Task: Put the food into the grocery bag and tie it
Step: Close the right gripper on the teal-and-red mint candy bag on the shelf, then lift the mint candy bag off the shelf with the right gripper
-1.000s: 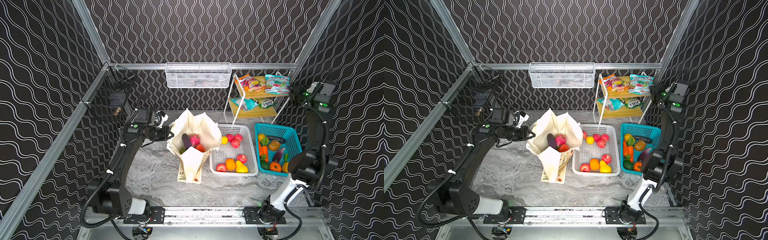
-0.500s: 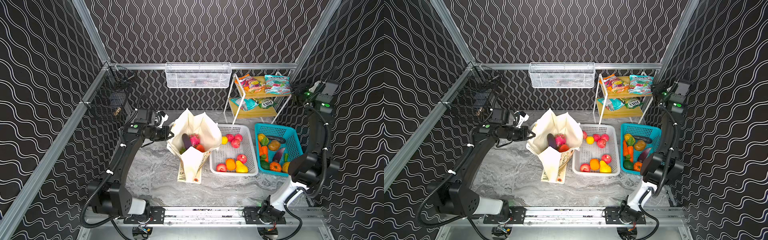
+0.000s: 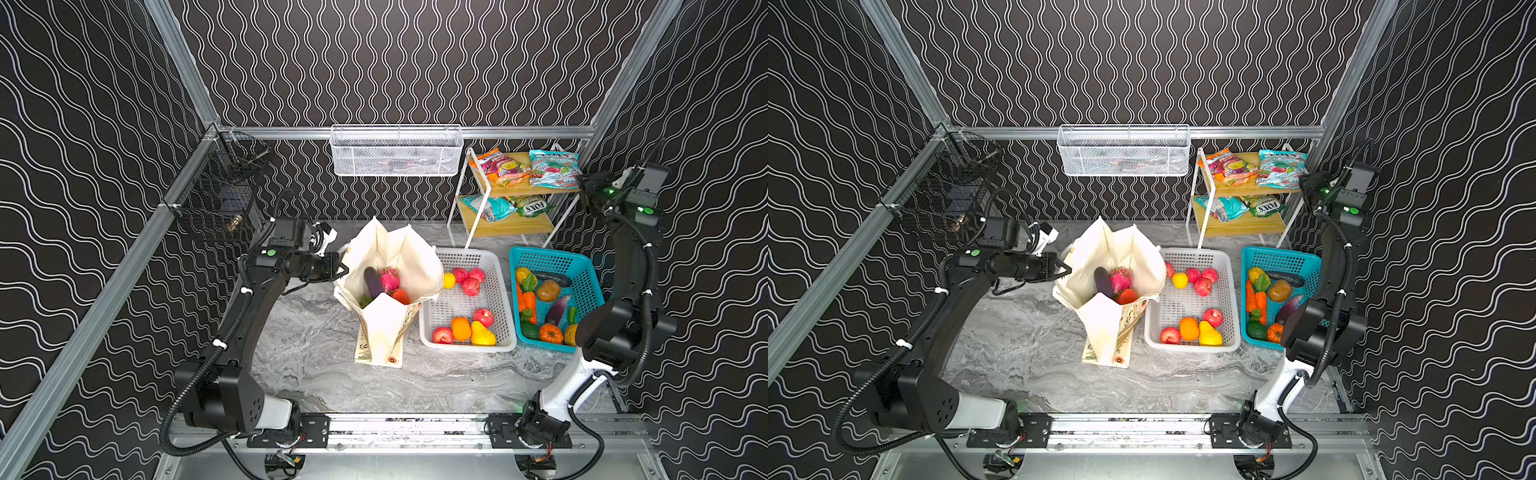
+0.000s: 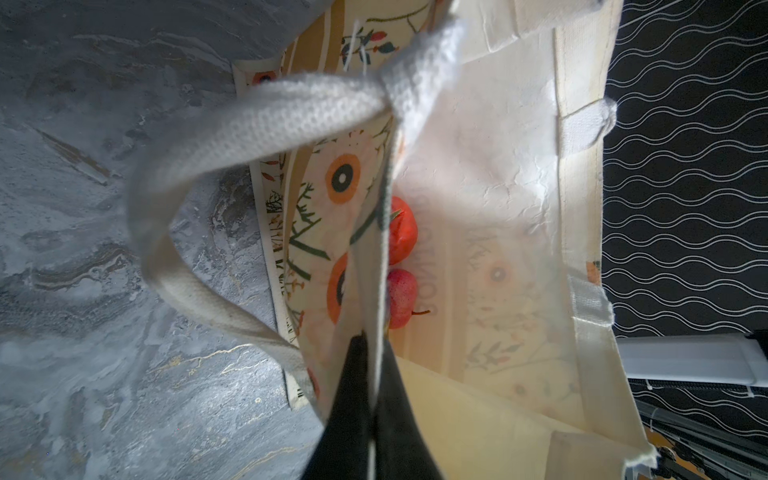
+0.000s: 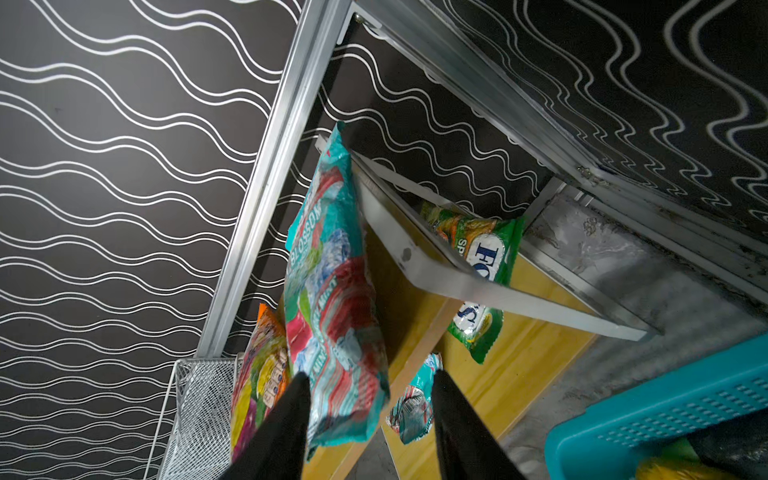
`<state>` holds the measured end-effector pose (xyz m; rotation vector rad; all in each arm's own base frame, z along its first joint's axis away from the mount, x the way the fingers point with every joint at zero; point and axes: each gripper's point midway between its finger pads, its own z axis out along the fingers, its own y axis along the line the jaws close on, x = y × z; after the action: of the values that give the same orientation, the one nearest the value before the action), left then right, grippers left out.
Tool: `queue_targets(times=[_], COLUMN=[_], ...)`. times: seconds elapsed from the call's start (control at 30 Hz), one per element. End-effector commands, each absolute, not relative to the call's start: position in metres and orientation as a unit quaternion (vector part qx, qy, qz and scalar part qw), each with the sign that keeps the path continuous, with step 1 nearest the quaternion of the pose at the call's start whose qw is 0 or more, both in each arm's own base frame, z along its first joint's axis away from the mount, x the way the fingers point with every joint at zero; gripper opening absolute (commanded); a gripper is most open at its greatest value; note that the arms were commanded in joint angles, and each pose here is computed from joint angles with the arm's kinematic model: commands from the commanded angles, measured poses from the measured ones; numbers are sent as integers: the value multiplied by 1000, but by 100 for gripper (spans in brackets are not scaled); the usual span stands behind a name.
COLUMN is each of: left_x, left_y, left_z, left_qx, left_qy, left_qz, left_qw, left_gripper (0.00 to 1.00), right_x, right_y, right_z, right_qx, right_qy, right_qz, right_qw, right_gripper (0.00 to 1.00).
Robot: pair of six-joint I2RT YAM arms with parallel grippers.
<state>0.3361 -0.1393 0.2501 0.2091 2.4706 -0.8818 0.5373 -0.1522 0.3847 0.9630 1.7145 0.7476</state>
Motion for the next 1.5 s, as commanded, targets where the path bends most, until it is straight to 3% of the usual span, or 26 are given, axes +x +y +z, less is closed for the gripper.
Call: queue_targets(times=[0.0, 0.43, 0.6, 0.77, 1.33, 1.47], left_x=[339, 340, 340, 340, 341, 339], left_y=[-142, -142, -143, -142, -141, -140], left_z=[254, 256, 255, 255, 242, 243], left_qx=[86, 86, 85, 86, 81, 80], left_qy=[902, 902, 902, 902, 908, 908], left_qz=[-332, -332, -334, -332, -328, -326], left_qw=[261, 261, 260, 262, 248, 249], left_gripper=[6, 6, 5, 5, 4, 4], right_x=[547, 546, 551, 550, 521, 499], right_y=[-150, -147, -148, -150, -144, -129], right_z=[386, 402, 399, 403, 485, 525], right_qx=[388, 380, 382, 382, 341, 315], right_qy=[704, 699, 700, 695, 670, 653], right_qz=[323, 317, 320, 318, 297, 312], right_qw=[499, 516, 512, 520, 589, 614], right_gripper=[47, 22, 19, 1, 0, 0])
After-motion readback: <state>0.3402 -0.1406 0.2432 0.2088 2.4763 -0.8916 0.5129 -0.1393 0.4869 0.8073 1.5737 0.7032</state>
